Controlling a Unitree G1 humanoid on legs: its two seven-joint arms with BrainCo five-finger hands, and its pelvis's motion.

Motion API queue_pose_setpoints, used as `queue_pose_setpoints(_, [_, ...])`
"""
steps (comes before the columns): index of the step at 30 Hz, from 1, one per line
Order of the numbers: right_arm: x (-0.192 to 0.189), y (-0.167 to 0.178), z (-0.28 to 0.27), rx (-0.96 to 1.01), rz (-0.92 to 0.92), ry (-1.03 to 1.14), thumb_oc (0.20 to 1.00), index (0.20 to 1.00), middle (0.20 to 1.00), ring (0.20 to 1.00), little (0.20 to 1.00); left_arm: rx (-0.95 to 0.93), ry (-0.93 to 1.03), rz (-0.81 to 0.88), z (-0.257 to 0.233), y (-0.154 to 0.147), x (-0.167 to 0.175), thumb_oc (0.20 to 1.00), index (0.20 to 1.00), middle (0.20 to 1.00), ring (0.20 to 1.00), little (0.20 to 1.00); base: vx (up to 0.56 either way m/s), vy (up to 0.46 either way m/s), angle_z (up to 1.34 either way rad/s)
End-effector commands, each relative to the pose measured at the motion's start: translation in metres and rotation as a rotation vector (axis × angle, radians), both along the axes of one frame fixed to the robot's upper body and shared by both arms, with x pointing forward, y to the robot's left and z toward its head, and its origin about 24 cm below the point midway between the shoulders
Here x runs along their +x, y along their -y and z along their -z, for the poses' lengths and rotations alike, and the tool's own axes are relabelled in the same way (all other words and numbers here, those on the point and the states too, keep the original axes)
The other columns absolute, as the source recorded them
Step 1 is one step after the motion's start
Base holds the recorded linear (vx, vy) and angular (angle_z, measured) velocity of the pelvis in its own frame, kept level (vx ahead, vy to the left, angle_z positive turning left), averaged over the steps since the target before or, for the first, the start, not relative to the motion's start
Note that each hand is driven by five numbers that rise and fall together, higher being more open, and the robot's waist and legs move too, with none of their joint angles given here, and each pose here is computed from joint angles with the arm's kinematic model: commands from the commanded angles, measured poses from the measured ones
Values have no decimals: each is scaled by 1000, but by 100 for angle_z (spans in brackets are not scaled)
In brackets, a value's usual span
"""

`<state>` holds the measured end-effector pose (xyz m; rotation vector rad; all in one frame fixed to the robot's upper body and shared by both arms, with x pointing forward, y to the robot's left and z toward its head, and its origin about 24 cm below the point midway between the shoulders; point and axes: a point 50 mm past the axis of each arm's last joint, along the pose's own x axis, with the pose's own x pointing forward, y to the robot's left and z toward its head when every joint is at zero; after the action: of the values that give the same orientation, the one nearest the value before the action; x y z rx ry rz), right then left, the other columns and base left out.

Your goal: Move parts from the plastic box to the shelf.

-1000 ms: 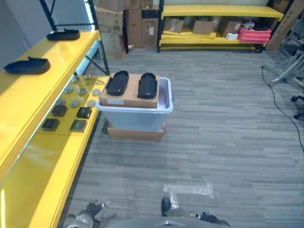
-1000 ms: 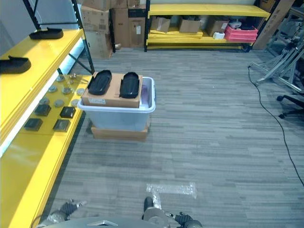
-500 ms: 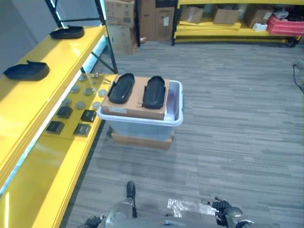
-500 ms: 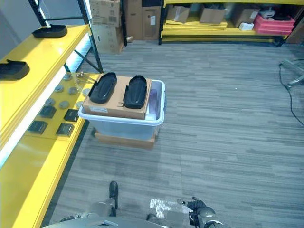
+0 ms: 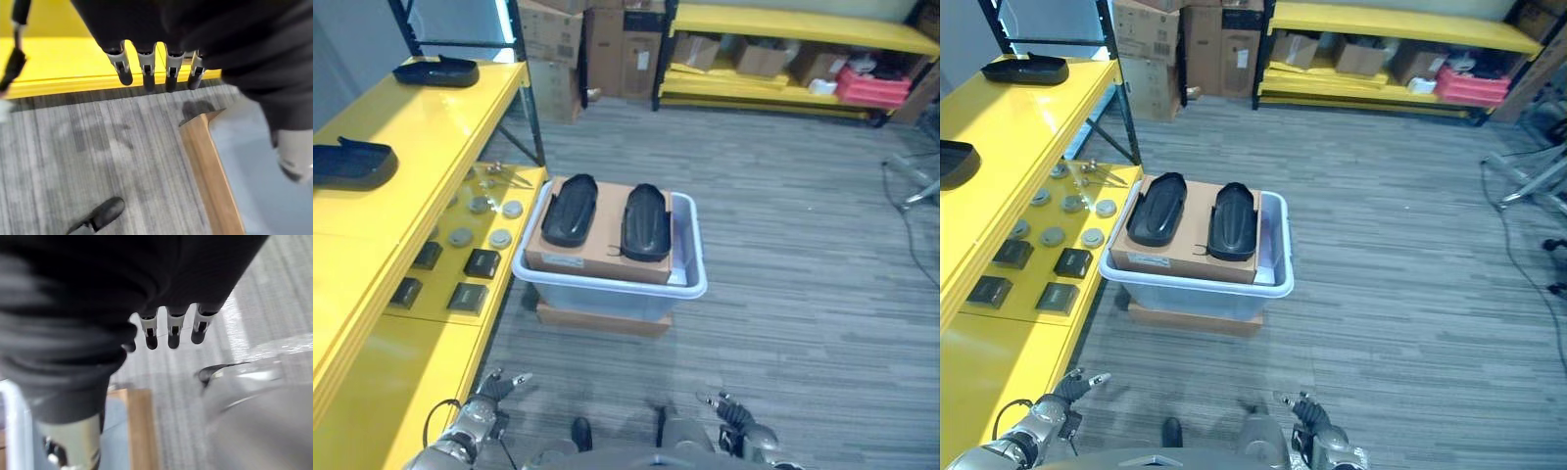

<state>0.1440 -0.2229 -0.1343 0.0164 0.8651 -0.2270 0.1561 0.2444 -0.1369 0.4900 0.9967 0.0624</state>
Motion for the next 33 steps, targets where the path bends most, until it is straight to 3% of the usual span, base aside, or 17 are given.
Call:
queue_pose_setpoints(1, [48, 20, -38, -286, -168, 188, 1000, 1000, 1000, 1000, 1000, 0, 20, -42, 3, 11, 0, 1000, 1000, 1000, 1000, 1000, 175, -236, 25])
queue_pose_setpoints(2, [55, 25, -55, -382, -199, 274, 1000, 1000, 1000, 1000, 1000, -13, -15, -15, 11, 26, -13, 1000, 1000, 1000, 1000, 1000, 160, -191, 11])
queue_pose_setpoints(7, [82, 30, -92, -469, -167, 459, 1000, 1000, 1000, 1000, 1000, -41, -87, 53, 23, 52, -34, 1000, 1000, 1000, 1000, 1000, 64, -91, 9])
queue_pose_setpoints(12, [121, 24, -145, -527, -117, 706, 1000, 1000, 1000, 1000, 1000, -10, -180, 115, 31, 59, -57, 1000, 1000, 1000, 1000, 1000, 42, -28, 3])
queue_pose_setpoints(17, [158, 24, -179, -586, -41, 798, 1000, 1000, 1000, 1000, 1000, 0, -114, 22, 27, 52, -48, 1000, 1000, 1000, 1000, 1000, -13, 15, 9])
queue_pose_setpoints(24, [218, 44, -252, -697, 64, 873, 1000, 1000, 1000, 1000, 1000, 18, -21, 68, 18, 54, -21, 1000, 1000, 1000, 1000, 1000, -52, 52, 24])
queue_pose_setpoints(33, [244, 70, -315, -814, 135, 841, 1000, 1000, 1000, 1000, 1000, -20, 60, 105, 9, 68, 4, 1000, 1000, 1000, 1000, 1000, 2, 42, 14])
